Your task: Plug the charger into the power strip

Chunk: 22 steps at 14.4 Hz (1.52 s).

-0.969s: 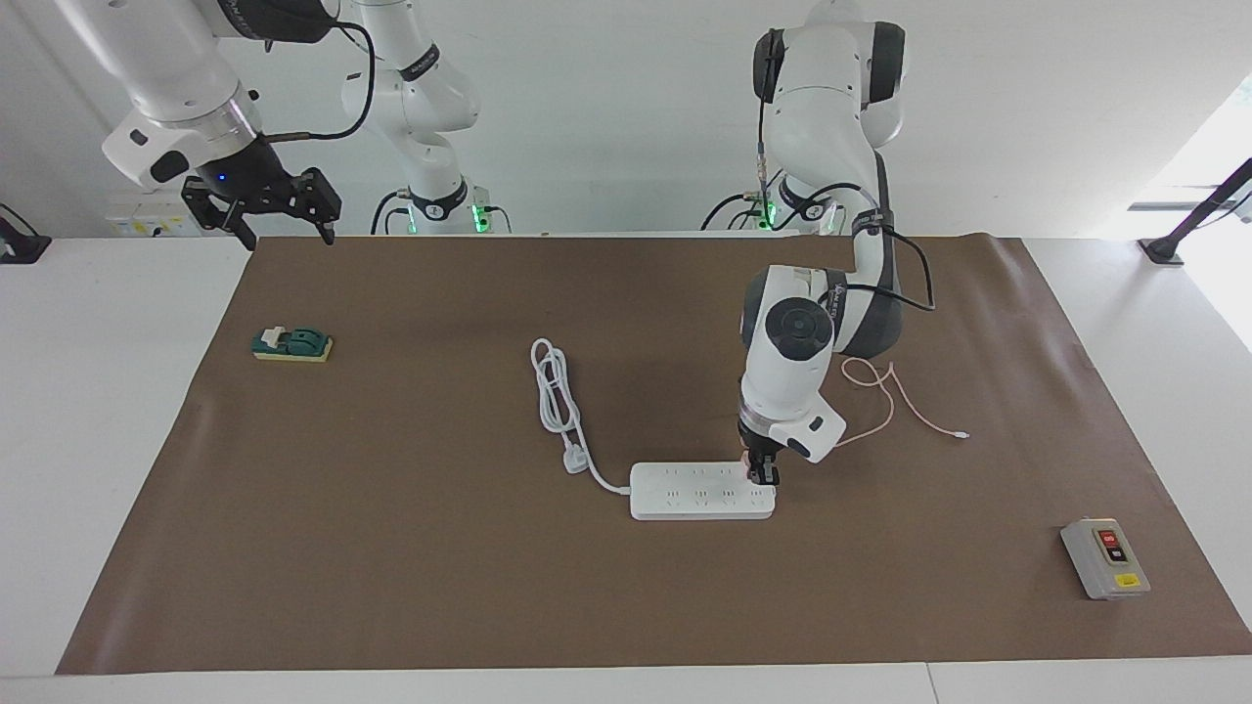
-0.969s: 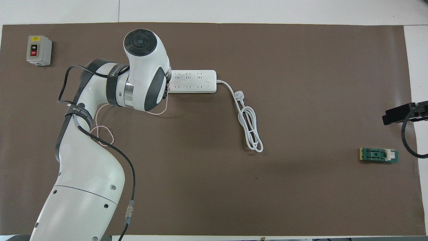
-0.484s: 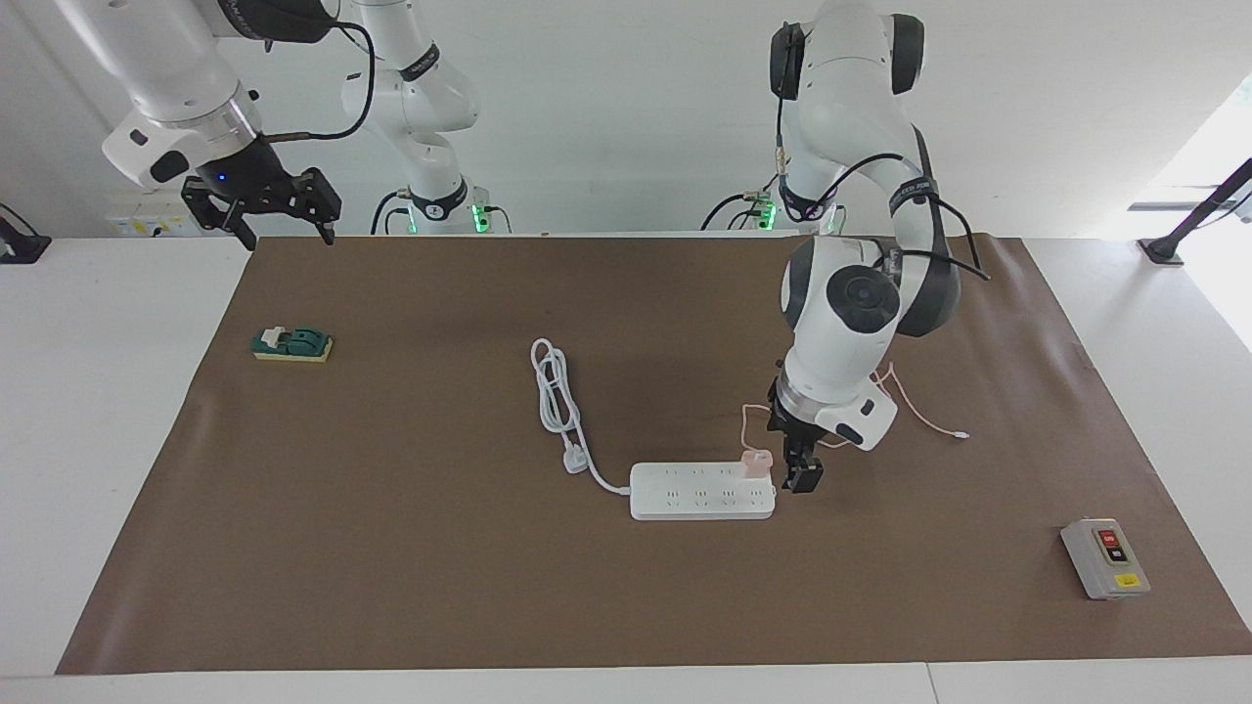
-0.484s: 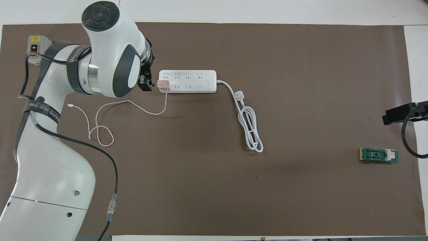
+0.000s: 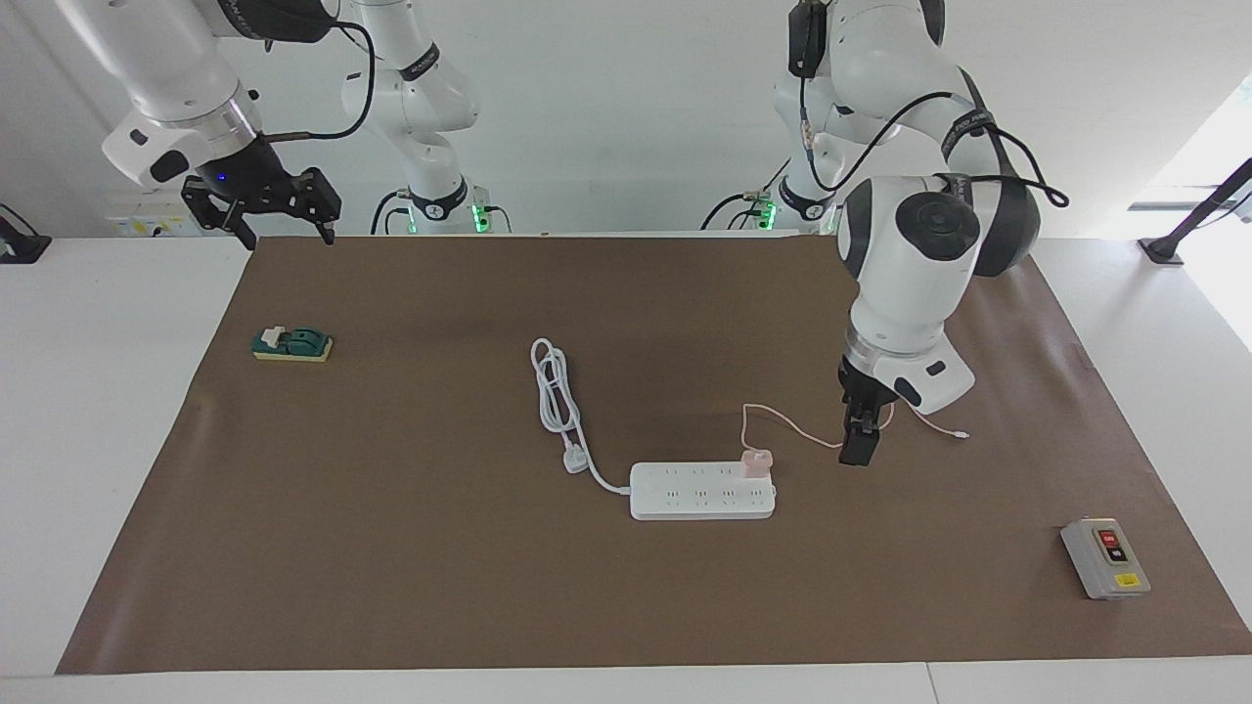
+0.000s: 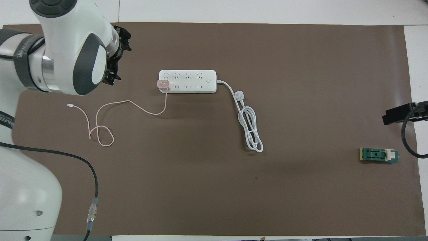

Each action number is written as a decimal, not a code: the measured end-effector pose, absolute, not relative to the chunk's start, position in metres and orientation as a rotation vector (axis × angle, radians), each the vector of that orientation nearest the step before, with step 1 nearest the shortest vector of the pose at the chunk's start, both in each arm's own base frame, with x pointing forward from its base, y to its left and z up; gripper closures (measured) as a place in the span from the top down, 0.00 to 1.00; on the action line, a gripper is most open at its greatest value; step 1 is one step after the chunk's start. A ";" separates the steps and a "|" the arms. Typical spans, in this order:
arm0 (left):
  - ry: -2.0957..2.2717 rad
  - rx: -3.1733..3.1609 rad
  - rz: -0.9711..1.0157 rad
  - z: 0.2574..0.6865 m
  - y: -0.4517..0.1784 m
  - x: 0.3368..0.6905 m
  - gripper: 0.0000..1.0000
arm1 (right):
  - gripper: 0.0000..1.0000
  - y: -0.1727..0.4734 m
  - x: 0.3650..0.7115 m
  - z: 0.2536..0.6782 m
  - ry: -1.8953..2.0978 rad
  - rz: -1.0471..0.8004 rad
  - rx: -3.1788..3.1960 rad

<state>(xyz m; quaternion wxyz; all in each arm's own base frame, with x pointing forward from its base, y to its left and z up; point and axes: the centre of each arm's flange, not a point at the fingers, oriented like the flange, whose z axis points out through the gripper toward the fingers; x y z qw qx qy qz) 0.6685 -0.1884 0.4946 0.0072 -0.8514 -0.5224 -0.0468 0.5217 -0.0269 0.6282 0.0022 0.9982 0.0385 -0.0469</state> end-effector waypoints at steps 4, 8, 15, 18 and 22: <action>-1.340 -2.814 -0.126 0.524 -0.121 0.670 1.00 | 1.00 -0.027 0.522 0.628 0.121 -0.147 3.131; -0.986 -2.948 -0.060 0.547 -0.055 0.662 1.00 | 1.00 -0.027 0.522 0.628 0.121 -0.147 3.131; -0.623 -3.088 -0.002 0.604 -0.006 0.625 1.00 | 1.00 -0.027 0.522 0.628 0.121 -0.147 3.131; -0.625 -3.118 -0.064 0.636 0.000 0.609 1.00 | 1.00 -0.027 0.522 0.628 0.121 -0.147 3.131; -0.590 -3.153 -0.110 0.661 0.012 0.593 1.00 | 1.00 -0.027 0.522 0.628 0.121 -0.147 3.131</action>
